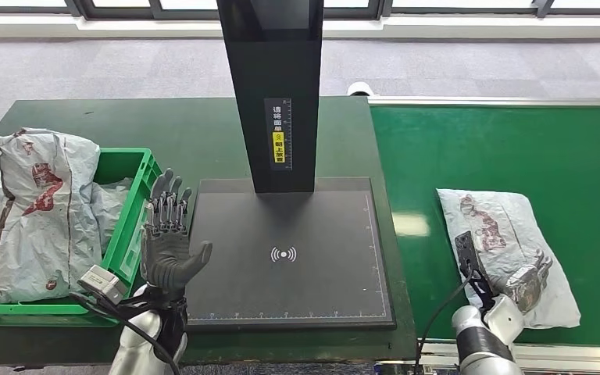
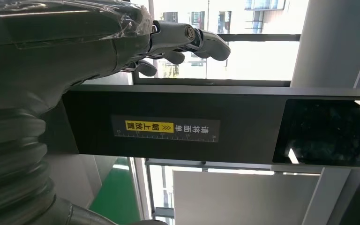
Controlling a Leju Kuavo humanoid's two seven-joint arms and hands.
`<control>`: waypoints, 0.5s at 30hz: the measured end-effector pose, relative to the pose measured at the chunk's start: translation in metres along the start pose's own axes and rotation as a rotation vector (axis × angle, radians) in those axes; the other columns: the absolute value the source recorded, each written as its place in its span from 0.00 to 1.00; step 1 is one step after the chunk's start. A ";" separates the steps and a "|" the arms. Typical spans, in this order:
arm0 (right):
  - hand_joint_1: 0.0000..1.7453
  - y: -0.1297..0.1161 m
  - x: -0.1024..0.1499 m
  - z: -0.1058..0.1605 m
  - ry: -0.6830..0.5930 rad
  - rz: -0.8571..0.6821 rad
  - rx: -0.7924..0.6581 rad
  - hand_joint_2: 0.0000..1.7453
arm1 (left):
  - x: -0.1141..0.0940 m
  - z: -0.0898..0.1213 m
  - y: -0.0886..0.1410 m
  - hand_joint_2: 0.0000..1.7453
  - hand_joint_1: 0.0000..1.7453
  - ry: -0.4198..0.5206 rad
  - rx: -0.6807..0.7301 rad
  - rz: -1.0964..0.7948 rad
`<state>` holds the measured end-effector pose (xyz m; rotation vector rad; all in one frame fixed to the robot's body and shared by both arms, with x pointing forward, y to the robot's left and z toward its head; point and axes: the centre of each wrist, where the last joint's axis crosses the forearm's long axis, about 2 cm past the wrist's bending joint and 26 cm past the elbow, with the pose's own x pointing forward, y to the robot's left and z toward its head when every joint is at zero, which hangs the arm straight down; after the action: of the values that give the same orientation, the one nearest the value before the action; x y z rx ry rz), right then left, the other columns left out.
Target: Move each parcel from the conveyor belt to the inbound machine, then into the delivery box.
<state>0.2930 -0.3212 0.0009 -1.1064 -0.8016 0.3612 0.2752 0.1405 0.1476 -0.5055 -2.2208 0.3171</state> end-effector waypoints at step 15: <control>1.00 0.012 0.001 0.006 0.003 0.083 0.263 1.00 | 0.000 0.006 0.001 1.00 0.00 0.015 -0.009 -0.027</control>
<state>0.2908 -0.3113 -0.0085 -0.8950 -0.6848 0.5194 0.2703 0.1410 0.1435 -0.4805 -2.2135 0.2889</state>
